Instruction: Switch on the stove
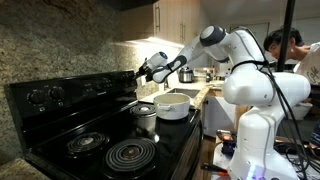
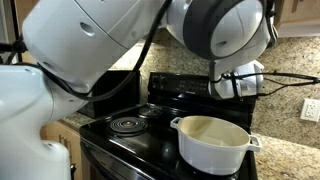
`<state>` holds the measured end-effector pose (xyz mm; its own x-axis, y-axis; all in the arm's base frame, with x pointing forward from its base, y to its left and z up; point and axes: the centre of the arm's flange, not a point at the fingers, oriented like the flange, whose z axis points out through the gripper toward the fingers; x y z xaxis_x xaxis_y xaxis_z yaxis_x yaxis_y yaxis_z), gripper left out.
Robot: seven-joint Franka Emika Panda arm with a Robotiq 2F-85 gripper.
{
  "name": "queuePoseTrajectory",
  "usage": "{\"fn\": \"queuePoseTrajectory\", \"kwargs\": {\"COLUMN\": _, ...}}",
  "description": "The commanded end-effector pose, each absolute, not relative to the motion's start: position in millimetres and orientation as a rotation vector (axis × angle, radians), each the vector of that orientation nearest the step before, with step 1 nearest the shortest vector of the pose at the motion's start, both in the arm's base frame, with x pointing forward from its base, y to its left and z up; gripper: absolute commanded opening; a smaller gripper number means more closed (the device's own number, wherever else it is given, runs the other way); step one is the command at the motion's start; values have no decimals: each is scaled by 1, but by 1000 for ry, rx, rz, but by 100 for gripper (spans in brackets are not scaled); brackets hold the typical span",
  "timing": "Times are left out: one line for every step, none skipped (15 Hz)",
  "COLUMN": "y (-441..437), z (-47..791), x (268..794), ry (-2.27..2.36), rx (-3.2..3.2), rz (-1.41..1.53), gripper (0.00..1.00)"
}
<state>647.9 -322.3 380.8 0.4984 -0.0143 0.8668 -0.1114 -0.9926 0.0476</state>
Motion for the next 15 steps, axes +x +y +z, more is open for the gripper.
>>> {"fn": "queuePoseTrajectory", "kwargs": {"y": -323, "z": 387, "x": 648, "ry": -92, "rx": 2618, "rz": 1538, "gripper": 81}}
{"fn": "queuePoseTrajectory", "kwargs": {"y": -323, "z": 388, "x": 648, "ry": -91, "rx": 2614, "rz": 1543, "gripper": 48}}
{"fn": "queuePoseTrajectory", "kwargs": {"y": -323, "z": 388, "x": 648, "ry": -95, "rx": 2612, "rz": 1545, "gripper": 52}}
{"fn": "queuePoseTrajectory", "kwargs": {"y": -324, "z": 389, "x": 648, "ry": -92, "rx": 2614, "rz": 1547, "gripper": 51}}
{"fn": "queuePoseTrajectory", "kwargs": {"y": -324, "z": 389, "x": 648, "ry": -93, "rx": 2613, "rz": 1547, "gripper": 45}}
{"fn": "queuePoseTrajectory", "kwargs": {"y": -323, "z": 389, "x": 648, "ry": -94, "rx": 2616, "rz": 1547, "gripper": 38}}
{"fn": "queuePoseTrajectory", "kwargs": {"y": -323, "z": 389, "x": 648, "ry": -92, "rx": 2618, "rz": 1547, "gripper": 31}}
{"fn": "queuePoseTrajectory", "kwargs": {"y": -323, "z": 390, "x": 648, "ry": -90, "rx": 2619, "rz": 1548, "gripper": 24}}
{"fn": "queuePoseTrajectory", "kwargs": {"y": -323, "z": 390, "x": 648, "ry": -90, "rx": 2619, "rz": 1548, "gripper": 18}}
{"fn": "queuePoseTrajectory", "kwargs": {"y": -322, "z": 390, "x": 648, "ry": -92, "rx": 2619, "rz": 1550, "gripper": 12}}
{"fn": "queuePoseTrajectory", "kwargs": {"y": -324, "z": 390, "x": 648, "ry": -94, "rx": 2613, "rz": 1552, "gripper": 9}}
{"fn": "queuePoseTrajectory", "kwargs": {"y": -325, "z": 390, "x": 648, "ry": -97, "rx": 2610, "rz": 1552, "gripper": 8}}
{"fn": "queuePoseTrajectory", "kwargs": {"y": -324, "z": 390, "x": 649, "ry": -96, "rx": 2605, "rz": 1554, "gripper": 11}}
{"fn": "queuePoseTrajectory", "kwargs": {"y": -325, "z": 389, "x": 649, "ry": -96, "rx": 2602, "rz": 1553, "gripper": 12}}
{"fn": "queuePoseTrajectory", "kwargs": {"y": -325, "z": 389, "x": 648, "ry": -96, "rx": 2600, "rz": 1553, "gripper": 11}}
